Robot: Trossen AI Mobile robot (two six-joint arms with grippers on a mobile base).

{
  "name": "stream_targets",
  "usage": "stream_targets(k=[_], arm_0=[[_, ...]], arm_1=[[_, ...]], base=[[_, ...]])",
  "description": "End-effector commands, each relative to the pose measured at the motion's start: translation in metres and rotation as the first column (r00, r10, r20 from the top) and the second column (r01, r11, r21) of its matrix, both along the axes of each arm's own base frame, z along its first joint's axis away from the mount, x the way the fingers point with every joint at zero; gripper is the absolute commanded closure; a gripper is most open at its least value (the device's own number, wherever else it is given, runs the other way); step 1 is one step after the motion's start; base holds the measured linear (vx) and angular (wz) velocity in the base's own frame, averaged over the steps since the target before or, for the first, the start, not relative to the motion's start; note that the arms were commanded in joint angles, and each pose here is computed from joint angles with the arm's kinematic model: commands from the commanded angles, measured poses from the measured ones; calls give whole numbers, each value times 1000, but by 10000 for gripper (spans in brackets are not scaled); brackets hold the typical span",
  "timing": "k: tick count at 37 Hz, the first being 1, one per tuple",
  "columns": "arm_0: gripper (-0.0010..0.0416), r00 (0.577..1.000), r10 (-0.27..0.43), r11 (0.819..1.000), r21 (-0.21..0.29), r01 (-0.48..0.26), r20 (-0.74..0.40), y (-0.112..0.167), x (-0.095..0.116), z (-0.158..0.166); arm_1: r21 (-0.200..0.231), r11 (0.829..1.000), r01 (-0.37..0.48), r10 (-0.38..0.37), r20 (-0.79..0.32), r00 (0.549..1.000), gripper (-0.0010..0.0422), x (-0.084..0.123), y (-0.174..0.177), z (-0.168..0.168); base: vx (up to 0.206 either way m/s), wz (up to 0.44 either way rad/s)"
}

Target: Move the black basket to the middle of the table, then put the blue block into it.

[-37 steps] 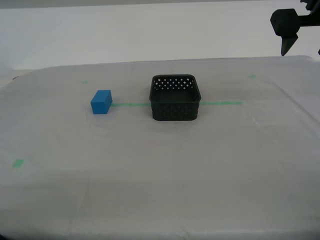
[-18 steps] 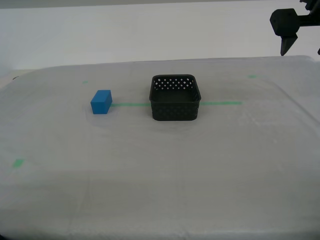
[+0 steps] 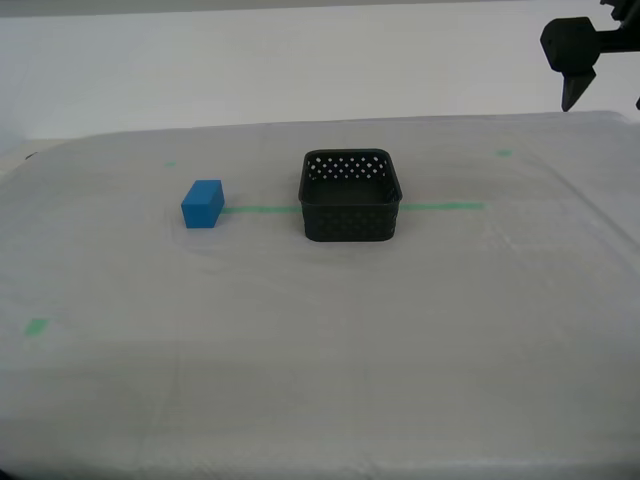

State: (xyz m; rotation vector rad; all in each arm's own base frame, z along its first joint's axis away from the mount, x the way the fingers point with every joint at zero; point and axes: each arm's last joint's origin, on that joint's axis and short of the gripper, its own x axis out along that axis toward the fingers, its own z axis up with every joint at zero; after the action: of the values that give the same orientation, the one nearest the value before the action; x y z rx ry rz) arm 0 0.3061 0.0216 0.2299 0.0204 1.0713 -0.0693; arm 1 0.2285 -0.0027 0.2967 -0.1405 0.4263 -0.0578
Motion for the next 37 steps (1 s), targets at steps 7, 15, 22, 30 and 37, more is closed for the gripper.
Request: stream_targets(k=[7,15,22,30,37], arm_0=[[7,1000,-2,1000,-2,2,1,0,0,0],[7,1000,-2,1000,-2,2,1,0,0,0],[7,1000,-2,1000,-2,2,1,0,0,0],[7,1000,-2,1000,-2,2,2,0,0,0],[7,1000,-2,1000,-2,2,1,0,0,0]], arm_1=[[5,1000,-25,26,-101,995,11,-5,1,8],[25,998,-53,57,-173,983,11,-10,0,13],[23,998,-62,65,-203,977,11,-12,-1,13],[18,995,-97,98,-274,957,11,-16,-6,7],[29,995,-92,97,-308,946,11,-16,-10,3]], base=[[0,0],[0,0],[0,0],[0,0],[0,0]])
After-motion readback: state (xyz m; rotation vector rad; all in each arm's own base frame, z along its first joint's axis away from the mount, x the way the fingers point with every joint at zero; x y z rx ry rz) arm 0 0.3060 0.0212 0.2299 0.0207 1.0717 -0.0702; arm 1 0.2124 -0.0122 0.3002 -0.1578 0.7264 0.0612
